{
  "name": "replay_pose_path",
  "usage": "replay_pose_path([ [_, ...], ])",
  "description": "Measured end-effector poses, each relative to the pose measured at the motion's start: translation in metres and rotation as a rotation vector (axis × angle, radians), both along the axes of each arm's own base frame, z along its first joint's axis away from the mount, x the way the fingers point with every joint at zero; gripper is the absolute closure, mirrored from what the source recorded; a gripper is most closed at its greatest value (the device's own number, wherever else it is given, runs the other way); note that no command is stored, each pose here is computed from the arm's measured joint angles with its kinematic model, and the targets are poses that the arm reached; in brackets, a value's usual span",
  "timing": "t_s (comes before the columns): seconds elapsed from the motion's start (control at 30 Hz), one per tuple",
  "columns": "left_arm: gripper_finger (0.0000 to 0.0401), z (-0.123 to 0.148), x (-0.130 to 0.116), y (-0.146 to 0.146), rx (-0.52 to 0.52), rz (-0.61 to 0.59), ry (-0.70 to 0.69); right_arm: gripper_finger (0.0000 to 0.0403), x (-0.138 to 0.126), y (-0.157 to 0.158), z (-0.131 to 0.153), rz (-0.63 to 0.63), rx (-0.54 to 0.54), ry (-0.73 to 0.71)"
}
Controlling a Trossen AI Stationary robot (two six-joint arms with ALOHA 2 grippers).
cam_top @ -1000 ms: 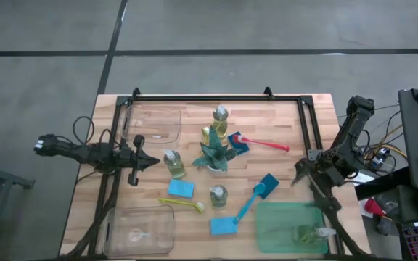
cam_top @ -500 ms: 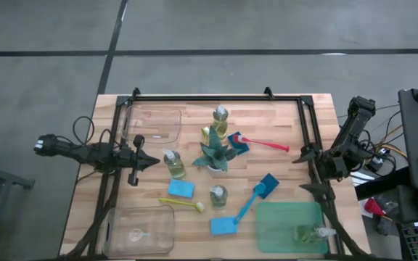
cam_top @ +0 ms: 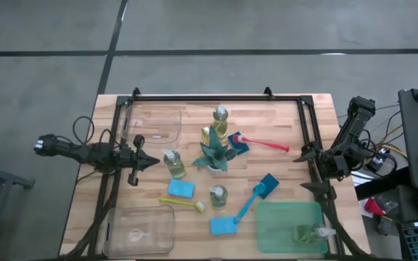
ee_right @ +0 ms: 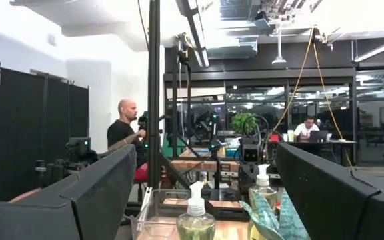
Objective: Pick & Place Kitchen Sink Supplies
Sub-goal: Put the yellow dish soap into the green bin
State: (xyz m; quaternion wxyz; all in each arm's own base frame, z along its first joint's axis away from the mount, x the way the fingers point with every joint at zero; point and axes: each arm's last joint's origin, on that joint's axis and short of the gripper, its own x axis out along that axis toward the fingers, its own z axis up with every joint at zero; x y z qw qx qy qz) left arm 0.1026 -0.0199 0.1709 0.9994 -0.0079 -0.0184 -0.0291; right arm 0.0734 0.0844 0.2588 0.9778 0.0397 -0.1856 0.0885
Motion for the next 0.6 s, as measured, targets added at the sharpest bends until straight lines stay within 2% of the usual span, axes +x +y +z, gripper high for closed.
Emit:
replay_pose_path([
  [0.4,0.0401,0.0003,0.0000,0.0000,0.005,0.000,-0.004,0.0051,0.0004,0.0007,-0.0015,0.014,0.019,0.014],
  [0.6,0.0401,0.0020,-0.0001,0.0002,-0.074,0.001,-0.017,0.0051,0.0006,0.0013,-0.0027,0.018,0.014,0.021],
])
